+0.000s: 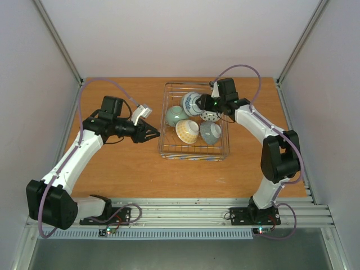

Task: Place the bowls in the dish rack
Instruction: Turn the bowl upside down on the dish rack.

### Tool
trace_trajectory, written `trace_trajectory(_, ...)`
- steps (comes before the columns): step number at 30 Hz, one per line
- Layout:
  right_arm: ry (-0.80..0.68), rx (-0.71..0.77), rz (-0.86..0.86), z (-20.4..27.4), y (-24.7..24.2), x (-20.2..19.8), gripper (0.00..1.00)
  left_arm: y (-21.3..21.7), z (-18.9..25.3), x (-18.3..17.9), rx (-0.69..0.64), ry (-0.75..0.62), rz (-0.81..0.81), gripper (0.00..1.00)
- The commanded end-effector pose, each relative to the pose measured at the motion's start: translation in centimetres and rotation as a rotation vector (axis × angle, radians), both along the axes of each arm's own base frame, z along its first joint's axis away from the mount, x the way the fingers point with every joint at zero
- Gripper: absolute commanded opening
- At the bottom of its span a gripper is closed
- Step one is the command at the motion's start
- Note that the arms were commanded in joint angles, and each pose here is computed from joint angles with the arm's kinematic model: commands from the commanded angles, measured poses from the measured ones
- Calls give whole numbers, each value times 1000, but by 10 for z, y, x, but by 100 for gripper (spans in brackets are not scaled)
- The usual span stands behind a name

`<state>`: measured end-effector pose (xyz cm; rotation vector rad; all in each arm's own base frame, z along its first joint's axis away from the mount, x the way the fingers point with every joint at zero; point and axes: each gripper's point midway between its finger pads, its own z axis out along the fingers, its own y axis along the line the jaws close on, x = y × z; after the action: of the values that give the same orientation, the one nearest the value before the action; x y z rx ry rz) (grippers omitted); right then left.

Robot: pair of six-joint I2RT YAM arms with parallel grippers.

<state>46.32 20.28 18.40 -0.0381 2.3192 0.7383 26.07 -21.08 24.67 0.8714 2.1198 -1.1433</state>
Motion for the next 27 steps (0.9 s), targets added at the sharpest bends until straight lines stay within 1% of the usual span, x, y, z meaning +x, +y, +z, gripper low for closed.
trace_trajectory(1, -10, -27, 23, 7, -2, 4, 1, 1, 10, -1, -21, -49, -14, 31)
trace_trajectory(13, 79, -131, 65, -3, -9, -5, 1, 1, 10, -2, -23, -48, -15, 31)
trace_trajectory(20, 130, -239, 68, -2, -20, -4, 1, 3, 12, -1, -23, -54, -9, 31)
trace_trajectory(27, 195, -290, 83, -16, -24, -12, 1, 4, 12, -1, -22, -55, -6, 31)
